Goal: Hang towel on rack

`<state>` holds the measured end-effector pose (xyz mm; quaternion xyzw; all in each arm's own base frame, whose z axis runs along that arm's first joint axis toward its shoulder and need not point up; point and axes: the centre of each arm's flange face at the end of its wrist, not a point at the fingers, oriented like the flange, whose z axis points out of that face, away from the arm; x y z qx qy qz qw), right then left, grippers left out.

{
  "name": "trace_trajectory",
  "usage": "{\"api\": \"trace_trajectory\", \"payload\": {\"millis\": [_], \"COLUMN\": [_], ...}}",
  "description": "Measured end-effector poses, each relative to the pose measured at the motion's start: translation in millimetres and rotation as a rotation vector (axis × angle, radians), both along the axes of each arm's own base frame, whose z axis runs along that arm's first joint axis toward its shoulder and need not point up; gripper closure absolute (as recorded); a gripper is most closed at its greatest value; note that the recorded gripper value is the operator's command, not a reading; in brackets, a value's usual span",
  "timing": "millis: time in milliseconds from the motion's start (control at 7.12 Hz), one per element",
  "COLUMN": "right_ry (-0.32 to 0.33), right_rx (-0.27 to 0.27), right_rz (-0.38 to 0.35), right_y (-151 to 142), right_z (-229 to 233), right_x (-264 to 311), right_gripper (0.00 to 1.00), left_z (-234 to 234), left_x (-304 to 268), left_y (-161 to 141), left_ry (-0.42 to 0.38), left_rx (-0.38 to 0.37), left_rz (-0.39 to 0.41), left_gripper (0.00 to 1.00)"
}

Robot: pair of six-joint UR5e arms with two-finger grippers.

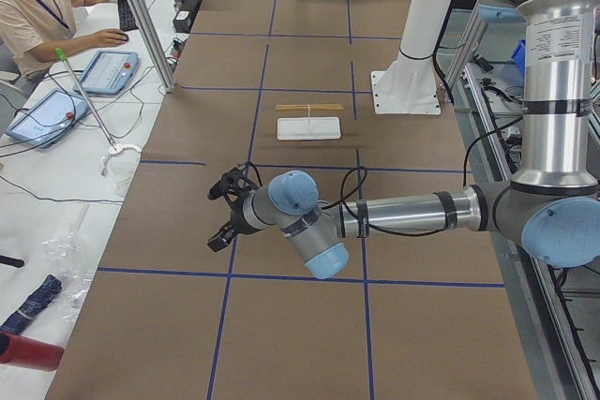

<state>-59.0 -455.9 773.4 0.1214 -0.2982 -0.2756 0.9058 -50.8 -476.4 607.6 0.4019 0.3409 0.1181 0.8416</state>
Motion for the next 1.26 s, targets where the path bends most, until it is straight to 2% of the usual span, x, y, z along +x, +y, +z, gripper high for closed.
{"api": "trace_trajectory", "payload": {"millis": [281, 421, 562, 843, 983, 1264], "right_ry": [-0.007, -0.024, -0.047, -0.107, -0.151, -0.279], "right_rx": [0.051, 0.103, 0.166, 0.251, 0.274, 0.255], "right_rz": [-0.017, -0.018, -0.013, 0.048, 0.086, 0.190], "right_y": [-9.4, -19.8, -34.9, -62.1, -78.3, -97.6], "right_z": [-16.6, -41.0, -74.8, -154.3, -195.8, -288.5], "right_x": [-1.6, -4.4, -9.2, -17.9, -25.5, -64.5], "right_gripper": [1.00, 1.00, 1.00, 1.00, 1.00, 1.00], "left_z": [0.6, -0.3, -2.2, -11.7, -29.3, -81.0], "left_x": [-0.1, -0.1, -0.1, 4.5, 19.1, 69.3], "left_y": [3.8, 4.6, 5.2, 2.3, -5.6, -30.7], "left_ry": [0.002, 0.003, 0.004, 0.019, 0.059, 0.194], "left_rx": [0.010, 0.014, 0.024, 0.041, 0.031, -0.036], "left_rz": [-0.001, -0.001, -0.001, 0.005, 0.009, 0.018], "left_gripper": [0.00, 0.00, 0.00, 0.00, 0.00, 0.00]}}
